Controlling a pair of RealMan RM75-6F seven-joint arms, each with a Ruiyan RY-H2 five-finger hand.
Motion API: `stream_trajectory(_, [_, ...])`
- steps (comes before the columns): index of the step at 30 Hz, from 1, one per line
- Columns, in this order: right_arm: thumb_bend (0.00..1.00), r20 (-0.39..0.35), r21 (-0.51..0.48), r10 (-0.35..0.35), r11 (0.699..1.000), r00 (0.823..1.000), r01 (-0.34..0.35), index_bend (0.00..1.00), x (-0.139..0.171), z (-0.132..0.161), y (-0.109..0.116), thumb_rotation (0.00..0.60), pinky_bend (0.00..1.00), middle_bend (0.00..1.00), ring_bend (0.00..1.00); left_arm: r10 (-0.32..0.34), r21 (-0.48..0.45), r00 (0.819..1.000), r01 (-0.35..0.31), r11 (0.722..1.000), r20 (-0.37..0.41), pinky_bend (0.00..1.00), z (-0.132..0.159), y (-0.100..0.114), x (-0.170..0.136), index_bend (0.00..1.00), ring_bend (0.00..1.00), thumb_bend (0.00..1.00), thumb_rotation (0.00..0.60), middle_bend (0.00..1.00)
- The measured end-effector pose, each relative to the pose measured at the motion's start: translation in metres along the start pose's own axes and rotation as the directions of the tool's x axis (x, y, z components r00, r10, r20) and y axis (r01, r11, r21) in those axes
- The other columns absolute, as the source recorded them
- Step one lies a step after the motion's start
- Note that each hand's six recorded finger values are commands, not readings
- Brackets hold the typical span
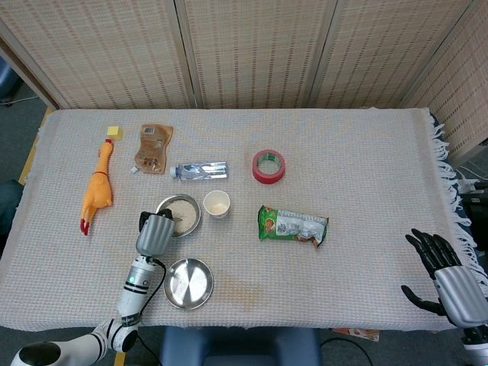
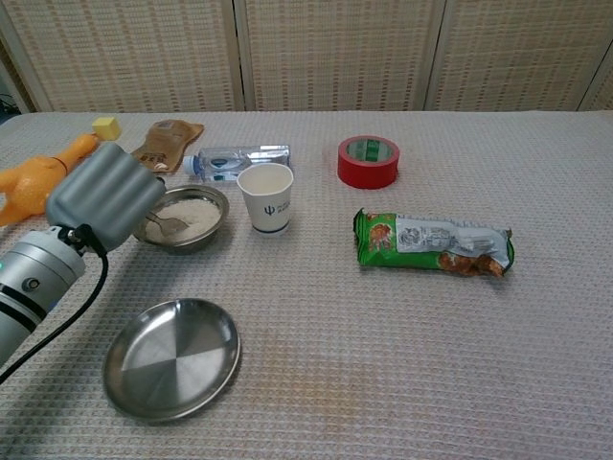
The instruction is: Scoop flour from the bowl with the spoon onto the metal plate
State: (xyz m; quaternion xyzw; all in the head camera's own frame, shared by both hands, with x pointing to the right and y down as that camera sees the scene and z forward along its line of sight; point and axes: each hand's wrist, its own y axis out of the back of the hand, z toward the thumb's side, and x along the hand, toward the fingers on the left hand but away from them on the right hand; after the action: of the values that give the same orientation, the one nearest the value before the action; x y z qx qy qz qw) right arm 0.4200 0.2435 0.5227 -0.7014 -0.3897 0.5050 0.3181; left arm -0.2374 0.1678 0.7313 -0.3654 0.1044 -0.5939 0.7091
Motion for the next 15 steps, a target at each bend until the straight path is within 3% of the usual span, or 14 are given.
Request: stream_trajectory(15, [0.18,0.0,0.002,0.001,1.0,1.0,-0.001,0.0,0.0,0.0,0.0,0.6,0.0,0.0,0.0,-0.07,-0.128,0.997,0.066,0.99,-0.026,1.0,-0.028,-0.005,0.012,0.66,1.0,0.4,0.6,1.0])
